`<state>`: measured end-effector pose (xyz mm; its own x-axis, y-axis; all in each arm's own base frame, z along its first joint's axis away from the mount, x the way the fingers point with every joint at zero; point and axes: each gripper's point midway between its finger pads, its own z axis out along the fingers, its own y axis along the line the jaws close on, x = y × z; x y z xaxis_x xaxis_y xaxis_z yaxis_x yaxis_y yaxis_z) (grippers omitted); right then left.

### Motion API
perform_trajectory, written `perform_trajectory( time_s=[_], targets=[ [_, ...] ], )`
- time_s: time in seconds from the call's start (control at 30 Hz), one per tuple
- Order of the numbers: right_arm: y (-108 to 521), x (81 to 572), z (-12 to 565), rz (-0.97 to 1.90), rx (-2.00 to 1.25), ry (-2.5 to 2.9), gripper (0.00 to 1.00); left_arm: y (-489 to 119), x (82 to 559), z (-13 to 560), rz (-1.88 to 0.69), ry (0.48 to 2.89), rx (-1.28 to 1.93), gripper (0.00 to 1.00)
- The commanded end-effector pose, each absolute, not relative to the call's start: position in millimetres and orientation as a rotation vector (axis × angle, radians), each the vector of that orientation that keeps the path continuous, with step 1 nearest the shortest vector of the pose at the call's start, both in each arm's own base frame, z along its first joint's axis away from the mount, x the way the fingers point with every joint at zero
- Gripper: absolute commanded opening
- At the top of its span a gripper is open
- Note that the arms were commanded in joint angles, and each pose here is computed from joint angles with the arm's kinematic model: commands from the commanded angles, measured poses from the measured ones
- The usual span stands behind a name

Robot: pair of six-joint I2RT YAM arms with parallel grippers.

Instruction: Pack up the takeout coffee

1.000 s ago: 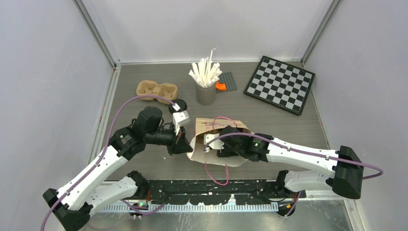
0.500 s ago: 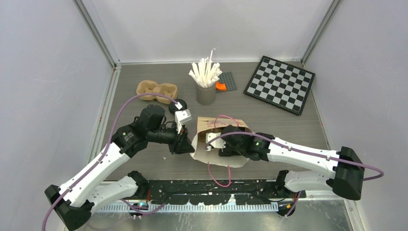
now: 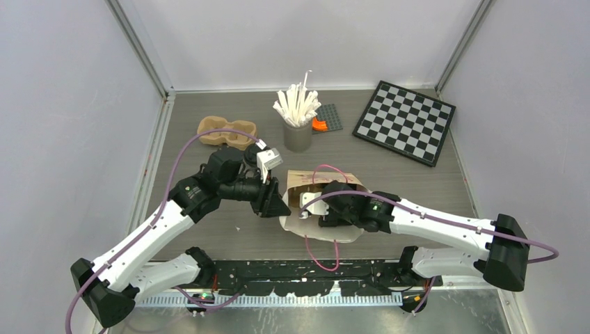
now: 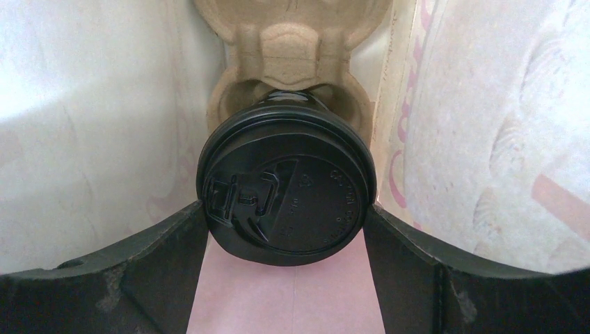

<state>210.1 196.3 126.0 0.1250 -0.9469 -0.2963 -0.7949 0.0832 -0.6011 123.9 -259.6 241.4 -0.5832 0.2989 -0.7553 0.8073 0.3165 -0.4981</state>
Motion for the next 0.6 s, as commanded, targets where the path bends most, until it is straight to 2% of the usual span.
perform_trajectory(
  time_s=[0.0,0.17,0.37,0.57],
  targets=[
    [192.1,206.3,130.1,-0.273,-1.744,1.695,0.83,-269.2,137.6,267.5,-1.239,1.969,0.894,0.41],
    [192.3,205.7,131.5,-0.266,-1.74,1.691,0.83,-268.6,142.3,270.2,-1.213,1.967,0.88,0.39],
    [193.2,202.5,132.8,-0.237,-1.734,1.703,0.86,-267.5,137.7,268.4,-1.218,1.954,0.922,0.21],
    [193.2,204.9,141.2,-0.245,-1.705,1.696,0.88,-268.6,136.6,271.1,-1.225,1.939,0.936,0.09]
  ],
)
